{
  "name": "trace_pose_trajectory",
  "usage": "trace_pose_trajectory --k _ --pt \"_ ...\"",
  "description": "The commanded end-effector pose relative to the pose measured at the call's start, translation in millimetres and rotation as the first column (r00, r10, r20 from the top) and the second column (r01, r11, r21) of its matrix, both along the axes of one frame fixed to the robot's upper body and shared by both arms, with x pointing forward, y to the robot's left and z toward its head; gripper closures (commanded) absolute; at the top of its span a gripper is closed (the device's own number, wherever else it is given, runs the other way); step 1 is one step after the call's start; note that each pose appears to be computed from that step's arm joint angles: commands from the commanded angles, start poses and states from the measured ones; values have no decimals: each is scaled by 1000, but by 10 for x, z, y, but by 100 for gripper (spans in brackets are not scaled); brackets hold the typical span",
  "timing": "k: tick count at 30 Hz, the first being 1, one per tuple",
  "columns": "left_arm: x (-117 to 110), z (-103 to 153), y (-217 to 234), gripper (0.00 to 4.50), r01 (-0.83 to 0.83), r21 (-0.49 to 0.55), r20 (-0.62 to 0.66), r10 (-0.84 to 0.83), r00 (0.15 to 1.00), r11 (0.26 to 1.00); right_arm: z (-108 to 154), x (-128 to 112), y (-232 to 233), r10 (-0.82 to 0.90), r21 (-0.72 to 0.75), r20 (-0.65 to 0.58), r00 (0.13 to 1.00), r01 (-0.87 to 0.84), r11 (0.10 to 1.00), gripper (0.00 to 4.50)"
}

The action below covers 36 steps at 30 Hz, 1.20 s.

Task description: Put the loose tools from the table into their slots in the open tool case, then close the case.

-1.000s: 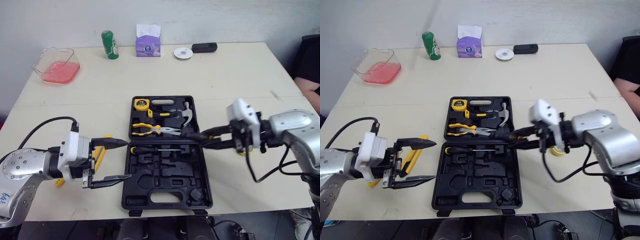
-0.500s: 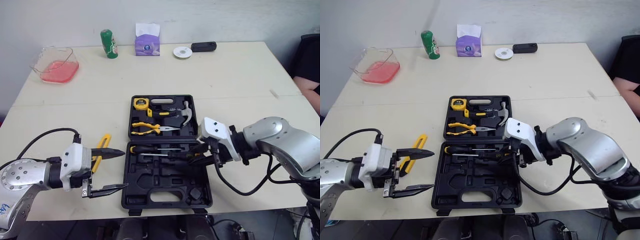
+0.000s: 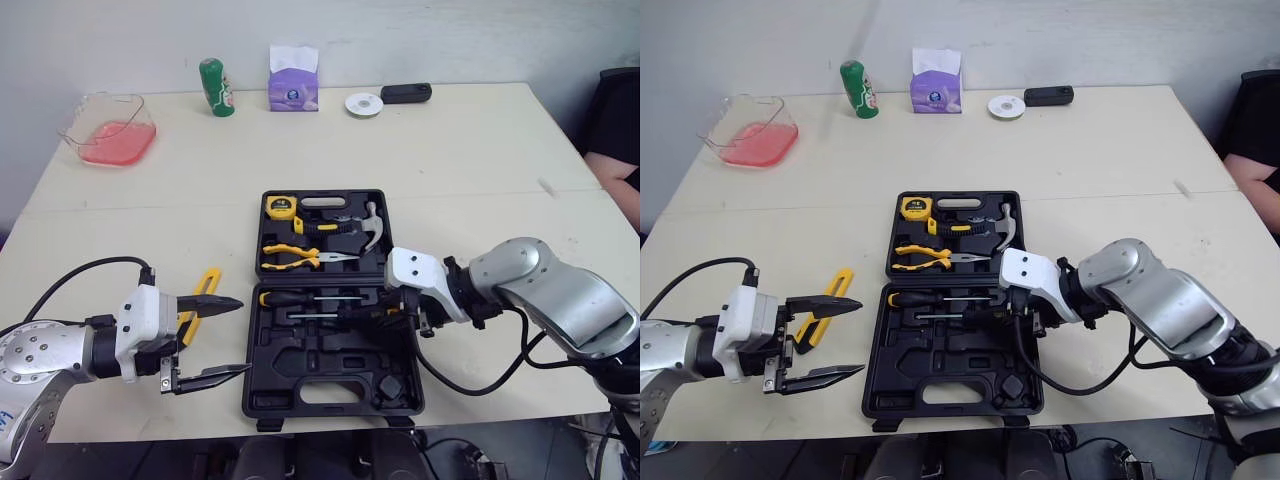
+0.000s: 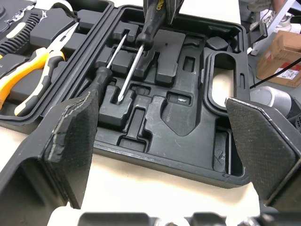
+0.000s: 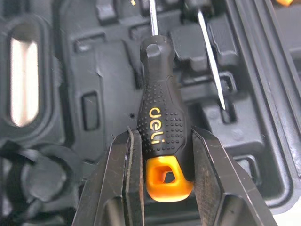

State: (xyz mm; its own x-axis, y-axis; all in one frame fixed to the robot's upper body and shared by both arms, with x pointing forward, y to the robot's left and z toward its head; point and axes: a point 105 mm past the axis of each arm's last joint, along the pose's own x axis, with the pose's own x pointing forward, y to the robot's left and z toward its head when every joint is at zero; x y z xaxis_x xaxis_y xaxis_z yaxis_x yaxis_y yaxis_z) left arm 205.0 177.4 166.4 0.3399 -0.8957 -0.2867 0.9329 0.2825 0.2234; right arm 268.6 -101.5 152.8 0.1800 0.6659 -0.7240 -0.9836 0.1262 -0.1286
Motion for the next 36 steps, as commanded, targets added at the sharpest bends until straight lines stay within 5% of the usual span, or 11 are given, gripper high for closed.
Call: trace_pose_trajectory --k 1,24,30,36 --pt "-24 28 2 0 11 35 31 -12 999 999 88 27 27 24 -15 55 998 -23 1000 355" --pt "-3 -25 -26 0 -11 11 45 11 999 1000 38 16 46 6 -30 15 1000 -5 1000 355" --pt "12 -14 -31 0 -14 -2 52 14 999 1000 155 74 60 -2 20 71 997 0 1000 84" --pt "20 -29 -49 0 -12 -13 51 13 999 1000 266 40 51 31 62 70 997 -35 997 84"
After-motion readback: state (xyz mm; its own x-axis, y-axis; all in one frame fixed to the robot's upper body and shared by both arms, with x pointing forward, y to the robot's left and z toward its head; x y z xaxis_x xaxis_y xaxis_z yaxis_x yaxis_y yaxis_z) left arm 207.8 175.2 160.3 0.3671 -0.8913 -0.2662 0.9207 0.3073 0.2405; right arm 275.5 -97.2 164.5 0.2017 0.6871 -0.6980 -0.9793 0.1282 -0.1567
